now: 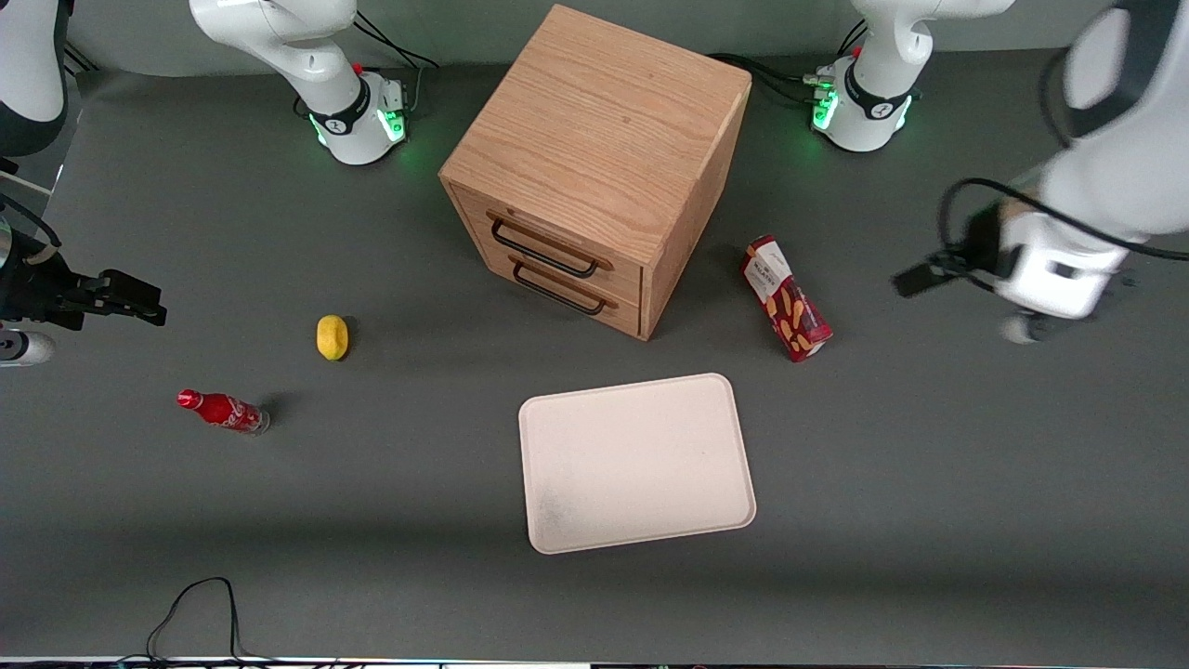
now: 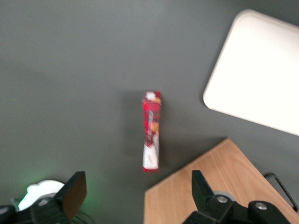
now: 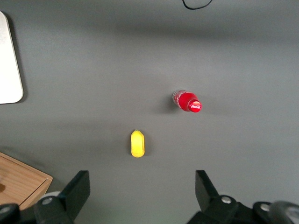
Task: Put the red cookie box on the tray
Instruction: 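Move the open left gripper down around the red shortbread box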
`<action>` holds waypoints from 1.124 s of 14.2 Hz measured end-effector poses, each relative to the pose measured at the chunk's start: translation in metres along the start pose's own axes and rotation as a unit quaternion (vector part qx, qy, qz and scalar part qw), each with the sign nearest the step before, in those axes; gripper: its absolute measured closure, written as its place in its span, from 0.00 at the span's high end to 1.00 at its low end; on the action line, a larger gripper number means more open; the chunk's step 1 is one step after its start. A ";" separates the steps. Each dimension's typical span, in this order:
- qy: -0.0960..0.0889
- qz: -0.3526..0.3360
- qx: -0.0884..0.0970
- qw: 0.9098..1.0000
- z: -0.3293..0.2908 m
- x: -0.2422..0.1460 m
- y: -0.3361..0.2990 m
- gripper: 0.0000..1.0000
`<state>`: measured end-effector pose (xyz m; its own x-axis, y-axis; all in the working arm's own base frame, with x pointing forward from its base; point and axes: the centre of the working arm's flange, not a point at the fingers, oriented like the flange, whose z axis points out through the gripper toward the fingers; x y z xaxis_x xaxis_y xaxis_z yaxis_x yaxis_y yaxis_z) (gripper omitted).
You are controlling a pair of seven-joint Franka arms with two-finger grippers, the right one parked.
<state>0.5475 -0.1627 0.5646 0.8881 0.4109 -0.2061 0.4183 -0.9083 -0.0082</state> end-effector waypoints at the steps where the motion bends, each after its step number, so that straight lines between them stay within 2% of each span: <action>1: 0.002 0.006 0.003 1.000 0.005 -0.019 0.015 1.00; 4: 0.014 0.013 0.007 1.000 0.014 -0.050 0.016 1.00; 8: 0.012 0.006 0.020 1.000 0.038 -0.061 0.001 1.00; 12: 0.017 -0.004 0.018 1.000 0.112 -0.048 -0.006 1.00; 16: 0.036 -0.008 0.006 0.999 0.192 -0.043 -0.015 1.00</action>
<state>0.4663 -0.1819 0.3854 0.8926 0.4300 -0.1358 0.4310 -0.9021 -0.0232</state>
